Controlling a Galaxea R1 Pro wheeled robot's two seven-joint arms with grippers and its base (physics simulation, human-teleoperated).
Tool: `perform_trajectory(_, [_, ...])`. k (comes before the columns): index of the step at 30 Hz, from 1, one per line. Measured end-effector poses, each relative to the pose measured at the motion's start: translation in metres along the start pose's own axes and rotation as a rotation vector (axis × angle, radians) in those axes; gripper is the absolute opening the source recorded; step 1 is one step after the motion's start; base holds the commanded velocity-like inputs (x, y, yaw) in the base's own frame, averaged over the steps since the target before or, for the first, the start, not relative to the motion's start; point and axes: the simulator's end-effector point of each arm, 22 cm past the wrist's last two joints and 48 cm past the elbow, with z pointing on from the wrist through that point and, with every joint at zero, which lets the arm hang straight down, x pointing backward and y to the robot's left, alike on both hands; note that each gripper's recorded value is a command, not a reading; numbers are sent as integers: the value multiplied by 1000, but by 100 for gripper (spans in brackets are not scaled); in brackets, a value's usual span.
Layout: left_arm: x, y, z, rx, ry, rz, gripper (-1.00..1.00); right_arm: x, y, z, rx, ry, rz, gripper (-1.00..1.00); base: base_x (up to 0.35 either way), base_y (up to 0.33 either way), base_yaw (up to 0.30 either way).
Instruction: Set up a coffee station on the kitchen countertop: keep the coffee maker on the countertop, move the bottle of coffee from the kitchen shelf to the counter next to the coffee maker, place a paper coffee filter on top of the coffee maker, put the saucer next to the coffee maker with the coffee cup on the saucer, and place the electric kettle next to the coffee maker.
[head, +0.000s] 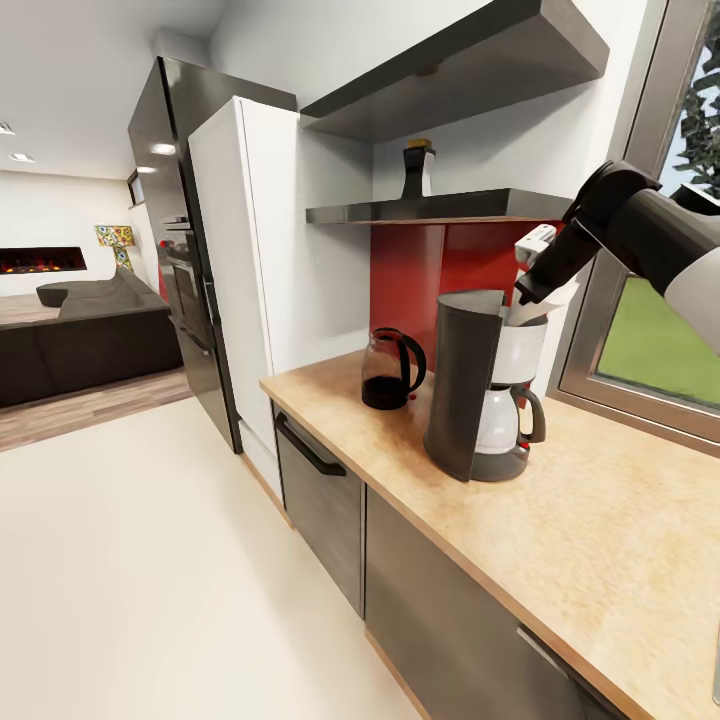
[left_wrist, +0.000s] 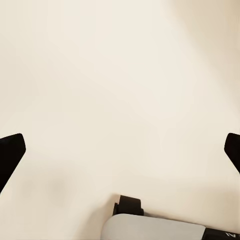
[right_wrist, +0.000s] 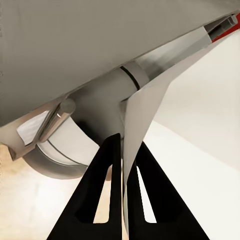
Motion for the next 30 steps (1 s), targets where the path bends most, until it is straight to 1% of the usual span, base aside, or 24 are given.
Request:
perform_trajectory(6, [0, 0, 0, 0, 0, 0, 100, 0, 6, 0, -26, 2, -5, -100, 0, 0, 0])
perform_trajectory(18, [0, 0, 0, 0, -1, 0, 100, 1, 7, 0, -29, 3, -8, -100, 0, 0, 0])
perform_trajectory(19, [0, 0, 0, 0, -1, 0, 100, 1, 7, 0, -29, 3, -8, 100, 0, 0, 0])
perform_trajectory(22, [0, 0, 0, 0, -1, 0, 100, 0, 8, 0, -35, 2, 1, 100, 0, 0, 0])
perform_trajectory(30, [0, 0, 0, 0, 0, 0, 100, 1, 8, 0, -35, 2, 0, 100, 0, 0, 0])
